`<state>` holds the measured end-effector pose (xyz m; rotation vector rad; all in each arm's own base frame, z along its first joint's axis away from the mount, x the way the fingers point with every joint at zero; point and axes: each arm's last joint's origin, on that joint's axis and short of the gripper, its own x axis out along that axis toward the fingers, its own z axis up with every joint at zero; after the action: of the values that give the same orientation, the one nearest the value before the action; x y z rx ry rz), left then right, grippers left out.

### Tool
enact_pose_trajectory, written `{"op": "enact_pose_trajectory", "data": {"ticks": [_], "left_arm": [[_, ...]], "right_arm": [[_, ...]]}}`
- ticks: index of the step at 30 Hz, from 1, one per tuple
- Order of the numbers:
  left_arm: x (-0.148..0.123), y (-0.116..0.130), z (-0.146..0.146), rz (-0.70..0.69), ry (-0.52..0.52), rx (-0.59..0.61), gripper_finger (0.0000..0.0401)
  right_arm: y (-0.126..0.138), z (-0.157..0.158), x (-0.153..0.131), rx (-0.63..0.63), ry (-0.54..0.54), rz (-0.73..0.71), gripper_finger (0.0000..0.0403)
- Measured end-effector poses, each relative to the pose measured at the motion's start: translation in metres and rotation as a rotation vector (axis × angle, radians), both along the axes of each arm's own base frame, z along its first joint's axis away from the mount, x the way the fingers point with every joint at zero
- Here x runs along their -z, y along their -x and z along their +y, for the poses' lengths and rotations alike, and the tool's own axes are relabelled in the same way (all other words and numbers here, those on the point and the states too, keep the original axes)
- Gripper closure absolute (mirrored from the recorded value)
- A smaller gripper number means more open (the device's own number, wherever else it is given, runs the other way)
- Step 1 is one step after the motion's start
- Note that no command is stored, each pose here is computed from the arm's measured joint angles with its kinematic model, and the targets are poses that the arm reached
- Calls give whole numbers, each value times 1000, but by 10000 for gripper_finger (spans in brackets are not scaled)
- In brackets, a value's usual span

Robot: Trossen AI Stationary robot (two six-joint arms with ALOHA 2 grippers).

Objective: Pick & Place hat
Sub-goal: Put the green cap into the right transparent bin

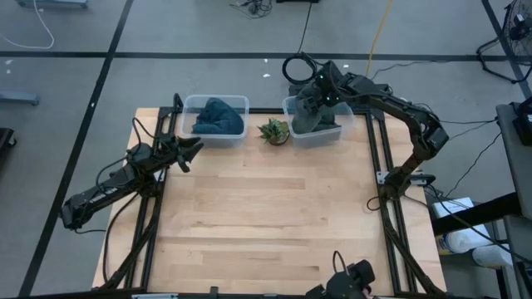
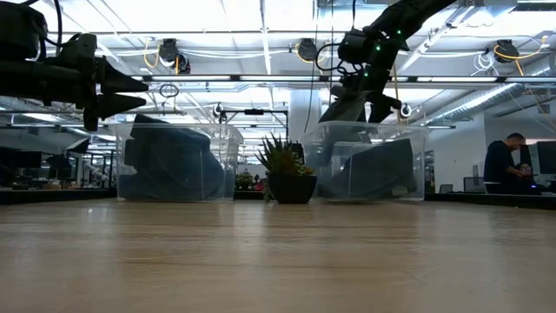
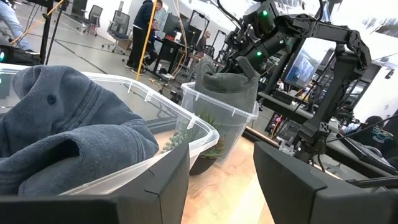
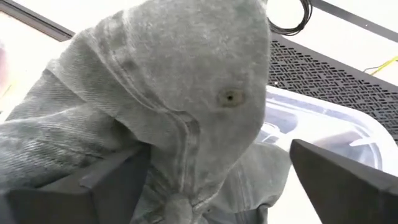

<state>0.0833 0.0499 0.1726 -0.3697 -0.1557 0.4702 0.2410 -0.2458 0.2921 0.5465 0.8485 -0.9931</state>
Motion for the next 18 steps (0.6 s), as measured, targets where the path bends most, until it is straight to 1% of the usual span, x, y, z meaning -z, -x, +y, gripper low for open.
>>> {"op": "enact_pose_trajectory", "data": {"ticks": [2,5,8,10,11,12,13,16,18], "left_arm": [[0,0,0,0,0,0,215],[0,0,0,0,0,1,215],[0,0,0,0,0,0,214],[0,0,0,0,0,0,215],[0,0,0,0,0,0,215],[0,0,0,0,0,0,215],[0,0,0,0,0,1,215],[0,0,0,0,0,0,215],[0,0,0,0,0,0,215]], "right_arm": [[0,0,0,0,3,-4,74],[0,0,0,0,4,-4,153],[-1,-1,-1,-6,12,-6,258],[-2,-2,-1,-25,29,-4,336],[-3,-2,-2,-37,38,-4,367],[-4,-2,-2,-51,50,-3,384],[-5,-2,-3,-57,61,-8,388],[-7,-4,-5,-64,88,-28,373],[-8,-3,-6,-72,96,-33,355]]}}
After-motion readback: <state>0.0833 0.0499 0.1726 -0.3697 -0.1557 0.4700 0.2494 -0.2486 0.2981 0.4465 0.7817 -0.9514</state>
